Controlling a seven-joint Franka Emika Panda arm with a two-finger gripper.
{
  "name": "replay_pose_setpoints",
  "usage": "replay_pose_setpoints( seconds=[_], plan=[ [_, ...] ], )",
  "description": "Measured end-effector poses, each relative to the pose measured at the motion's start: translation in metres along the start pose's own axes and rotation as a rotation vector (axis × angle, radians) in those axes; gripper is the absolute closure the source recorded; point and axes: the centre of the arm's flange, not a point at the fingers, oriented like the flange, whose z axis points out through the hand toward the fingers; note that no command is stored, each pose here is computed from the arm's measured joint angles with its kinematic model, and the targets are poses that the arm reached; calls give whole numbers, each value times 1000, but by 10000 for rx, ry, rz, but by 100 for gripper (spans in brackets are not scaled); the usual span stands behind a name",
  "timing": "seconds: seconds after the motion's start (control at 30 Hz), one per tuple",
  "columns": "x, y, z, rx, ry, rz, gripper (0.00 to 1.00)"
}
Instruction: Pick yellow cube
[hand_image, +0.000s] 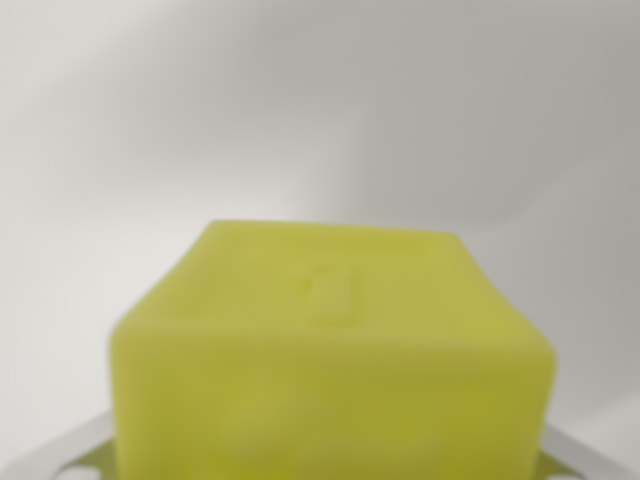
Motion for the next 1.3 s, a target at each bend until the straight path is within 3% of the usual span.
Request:
replay_pose_setpoints(
  seconds=[1.3],
  plan=[
    [0, 0, -97, -13, -3, -2, 100]
  ],
)
